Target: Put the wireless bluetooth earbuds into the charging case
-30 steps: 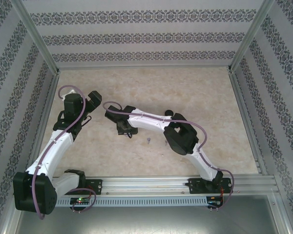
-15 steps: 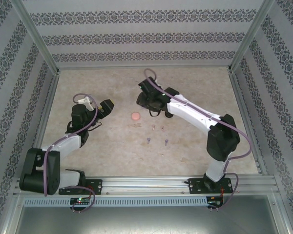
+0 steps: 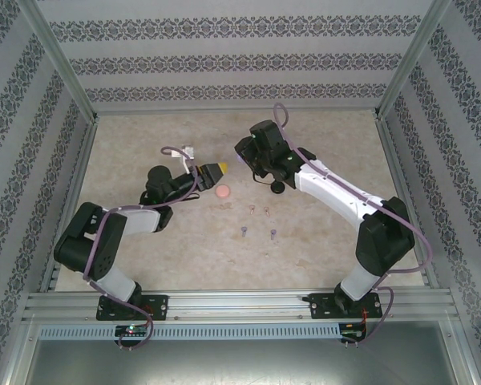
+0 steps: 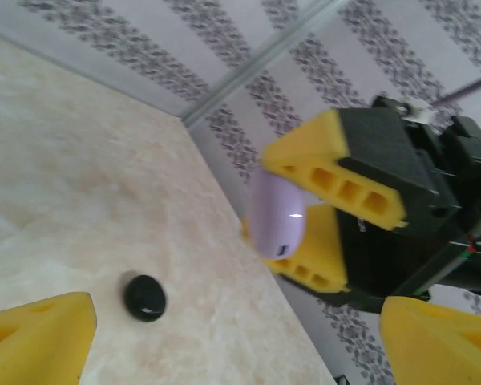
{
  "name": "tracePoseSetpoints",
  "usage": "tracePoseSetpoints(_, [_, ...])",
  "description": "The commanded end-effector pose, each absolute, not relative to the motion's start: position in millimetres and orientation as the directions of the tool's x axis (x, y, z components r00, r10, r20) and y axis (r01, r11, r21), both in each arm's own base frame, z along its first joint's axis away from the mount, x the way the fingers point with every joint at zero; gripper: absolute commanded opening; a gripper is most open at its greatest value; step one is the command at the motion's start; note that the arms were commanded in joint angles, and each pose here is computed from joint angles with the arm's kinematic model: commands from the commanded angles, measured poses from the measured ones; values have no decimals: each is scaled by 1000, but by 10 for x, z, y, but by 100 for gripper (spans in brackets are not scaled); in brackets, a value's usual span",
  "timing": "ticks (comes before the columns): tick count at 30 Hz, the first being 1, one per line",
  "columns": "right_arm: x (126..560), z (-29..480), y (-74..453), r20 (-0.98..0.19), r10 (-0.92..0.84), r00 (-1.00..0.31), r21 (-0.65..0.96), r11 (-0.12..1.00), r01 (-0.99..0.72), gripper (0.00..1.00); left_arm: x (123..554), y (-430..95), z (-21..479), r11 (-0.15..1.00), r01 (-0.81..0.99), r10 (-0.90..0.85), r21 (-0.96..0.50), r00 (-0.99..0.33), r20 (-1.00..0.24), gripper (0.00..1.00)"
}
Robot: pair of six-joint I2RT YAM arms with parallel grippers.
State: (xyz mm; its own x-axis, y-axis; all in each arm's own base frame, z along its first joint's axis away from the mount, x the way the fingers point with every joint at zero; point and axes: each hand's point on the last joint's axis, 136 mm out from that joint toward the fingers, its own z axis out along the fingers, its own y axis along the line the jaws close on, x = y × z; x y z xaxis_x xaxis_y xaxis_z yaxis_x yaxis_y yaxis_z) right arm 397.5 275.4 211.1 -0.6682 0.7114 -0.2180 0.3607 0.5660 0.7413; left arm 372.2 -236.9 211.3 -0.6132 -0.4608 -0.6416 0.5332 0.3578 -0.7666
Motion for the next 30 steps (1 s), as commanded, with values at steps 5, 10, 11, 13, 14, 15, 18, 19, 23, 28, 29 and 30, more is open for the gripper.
tracePoseSetpoints(5, [3902,2247,2817,-158,760,-630,793,478,379,40,3760,-2692,2268,303,635,-426,-711,-577,-697,76])
tracePoseSetpoints(10, [3881,2230,2841,-146,758,-636,796,472,379,40,3791,-2782,2254,289,641,-417,-711,-584,-696,65])
tracePoseSetpoints(11, [3882,2226,2837,-145,758,-636,796,471,380,40,3796,-2792,2254,290,642,-416,-710,-583,-697,63])
tracePoseSetpoints(13, [3877,2209,2847,-144,756,-639,794,473,381,40,3811,-2800,2246,295,641,-417,-708,-580,-699,61])
tracePoseSetpoints(14, [3876,2209,2853,-142,754,-641,795,473,381,40,3817,-2808,2250,295,643,-417,-707,-579,-701,60])
tracePoseSetpoints(15, [3872,2203,2864,-139,753,-644,795,472,380,40,3828,-2809,2249,296,642,-418,-707,-578,-700,58])
tracePoseSetpoints(18, [3872,2191,2889,-132,749,-649,796,470,381,40,3847,-2835,2258,292,645,-417,-706,-579,-701,56])
tracePoseSetpoints(19, [3872,2189,2897,-129,749,-650,796,469,382,40,3854,-2840,2264,291,646,-417,-705,-578,-701,55])
tracePoseSetpoints(23, [3864,2184,2916,-129,745,-654,797,470,379,40,3878,-2853,2248,293,644,-418,-707,-578,-700,52])
tracePoseSetpoints(28, [3854,2168,2928,-127,742,-658,797,471,378,40,3908,-2864,2237,294,641,-422,-709,-578,-698,47])
tracePoseSetpoints(29, [3855,2165,2930,-127,742,-659,796,472,378,40,3917,-2863,2236,294,640,-425,-710,-578,-697,47])
tracePoseSetpoints(30, [3853,2155,2926,-126,742,-658,795,472,381,40,3919,-2866,2232,295,640,-425,-709,-577,-697,46])
